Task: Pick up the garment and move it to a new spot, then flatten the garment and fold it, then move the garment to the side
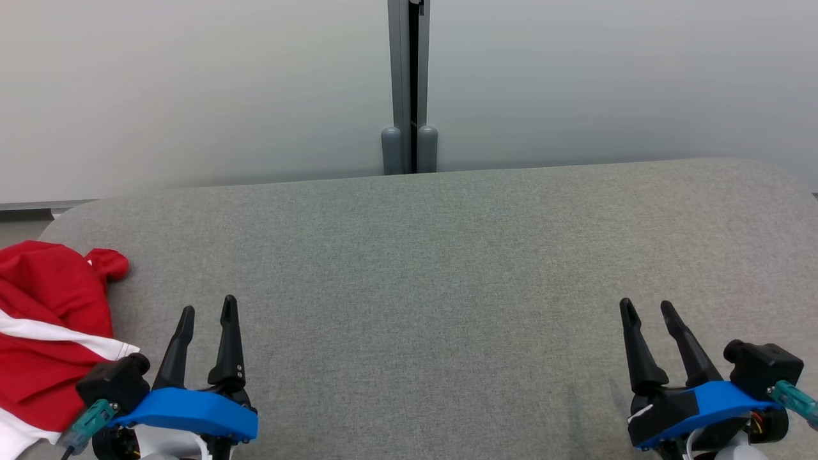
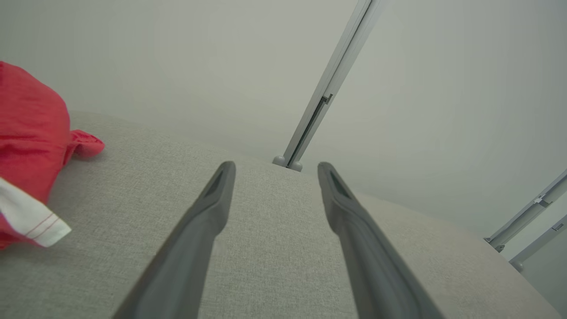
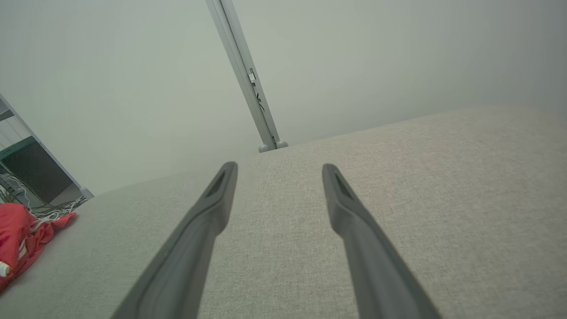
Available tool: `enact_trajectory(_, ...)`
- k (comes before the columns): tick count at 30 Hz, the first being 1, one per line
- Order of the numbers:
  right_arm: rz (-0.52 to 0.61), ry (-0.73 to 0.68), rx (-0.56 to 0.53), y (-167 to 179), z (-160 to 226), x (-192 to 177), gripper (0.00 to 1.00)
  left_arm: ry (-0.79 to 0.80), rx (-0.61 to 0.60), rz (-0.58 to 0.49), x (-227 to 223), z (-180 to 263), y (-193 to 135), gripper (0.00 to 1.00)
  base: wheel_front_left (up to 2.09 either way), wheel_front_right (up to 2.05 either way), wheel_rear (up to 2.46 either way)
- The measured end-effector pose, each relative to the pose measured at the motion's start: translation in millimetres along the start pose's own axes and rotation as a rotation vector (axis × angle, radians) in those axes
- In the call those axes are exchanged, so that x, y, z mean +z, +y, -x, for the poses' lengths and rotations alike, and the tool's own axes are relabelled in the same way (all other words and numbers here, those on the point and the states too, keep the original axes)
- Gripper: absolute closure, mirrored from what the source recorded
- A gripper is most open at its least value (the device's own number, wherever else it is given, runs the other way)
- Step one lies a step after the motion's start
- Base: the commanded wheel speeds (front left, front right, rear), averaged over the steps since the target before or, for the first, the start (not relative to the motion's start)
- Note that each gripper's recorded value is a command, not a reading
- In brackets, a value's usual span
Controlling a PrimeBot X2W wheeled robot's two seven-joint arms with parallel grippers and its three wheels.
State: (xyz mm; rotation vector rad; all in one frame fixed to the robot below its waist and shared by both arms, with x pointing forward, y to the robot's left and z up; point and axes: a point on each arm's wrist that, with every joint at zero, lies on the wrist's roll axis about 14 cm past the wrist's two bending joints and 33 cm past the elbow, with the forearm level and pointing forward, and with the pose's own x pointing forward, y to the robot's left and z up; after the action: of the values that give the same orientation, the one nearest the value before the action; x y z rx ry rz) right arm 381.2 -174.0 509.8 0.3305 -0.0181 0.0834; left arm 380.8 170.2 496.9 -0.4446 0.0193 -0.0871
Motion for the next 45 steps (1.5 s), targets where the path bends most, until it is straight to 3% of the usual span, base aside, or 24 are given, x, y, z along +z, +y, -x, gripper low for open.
enact_trajectory(19,0.137,0.017,0.029,8,1,-12,0.00,0.045,0.000,-0.170,-18,4,6,0.00,0.00,0.00,0.00)
enact_trajectory(45,0.285,0.007,0.066,16,7,-18,0.00,0.071,-0.015,-0.326,-32,10,8,0.00,0.00,0.00,0.00)
